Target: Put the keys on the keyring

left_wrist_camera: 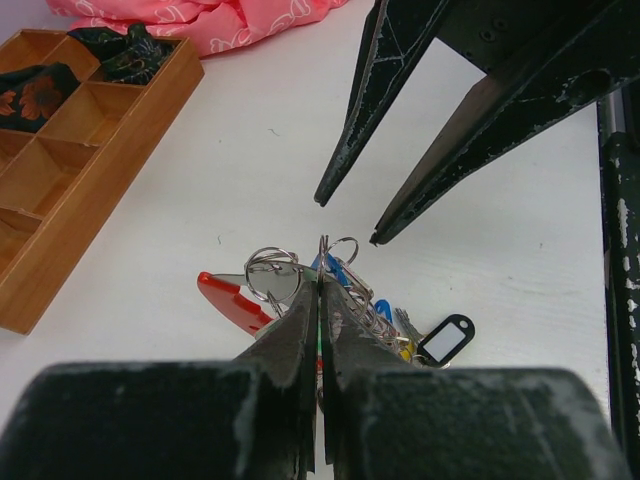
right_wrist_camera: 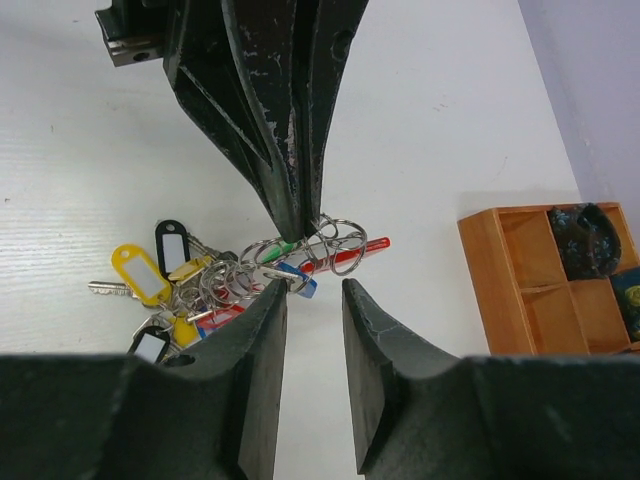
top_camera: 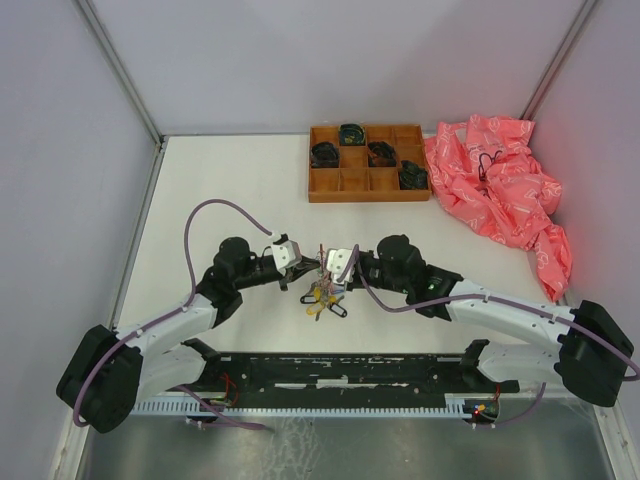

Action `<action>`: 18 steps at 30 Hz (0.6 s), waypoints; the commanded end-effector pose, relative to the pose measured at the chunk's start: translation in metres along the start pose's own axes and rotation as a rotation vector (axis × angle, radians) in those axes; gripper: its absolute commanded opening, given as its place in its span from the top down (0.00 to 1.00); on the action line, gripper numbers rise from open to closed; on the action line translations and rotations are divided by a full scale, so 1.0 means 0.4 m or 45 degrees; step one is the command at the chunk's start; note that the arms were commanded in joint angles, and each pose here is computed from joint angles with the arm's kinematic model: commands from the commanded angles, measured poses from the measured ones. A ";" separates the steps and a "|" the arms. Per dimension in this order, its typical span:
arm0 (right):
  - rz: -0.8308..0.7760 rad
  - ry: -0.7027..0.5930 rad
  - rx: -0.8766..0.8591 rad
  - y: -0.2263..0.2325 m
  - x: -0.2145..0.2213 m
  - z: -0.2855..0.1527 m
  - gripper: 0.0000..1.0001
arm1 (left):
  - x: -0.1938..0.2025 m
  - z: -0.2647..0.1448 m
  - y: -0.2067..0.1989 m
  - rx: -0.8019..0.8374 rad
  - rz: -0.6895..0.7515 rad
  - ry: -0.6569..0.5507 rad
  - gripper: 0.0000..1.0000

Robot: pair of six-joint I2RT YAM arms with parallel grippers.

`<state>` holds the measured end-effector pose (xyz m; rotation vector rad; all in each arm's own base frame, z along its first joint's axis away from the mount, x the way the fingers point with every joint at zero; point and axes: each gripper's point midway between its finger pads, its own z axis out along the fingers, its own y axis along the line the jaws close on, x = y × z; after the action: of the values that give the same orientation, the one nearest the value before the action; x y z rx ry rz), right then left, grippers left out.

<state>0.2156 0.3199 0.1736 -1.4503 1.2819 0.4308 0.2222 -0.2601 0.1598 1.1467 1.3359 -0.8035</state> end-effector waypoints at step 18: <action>0.182 -0.045 0.076 -0.024 -0.015 0.034 0.69 | -0.079 0.002 0.001 0.023 0.115 -0.149 0.97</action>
<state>0.2176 0.3253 0.1574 -1.3838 1.4011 0.4966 0.2201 -0.2613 0.1622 1.1528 1.3118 -0.8119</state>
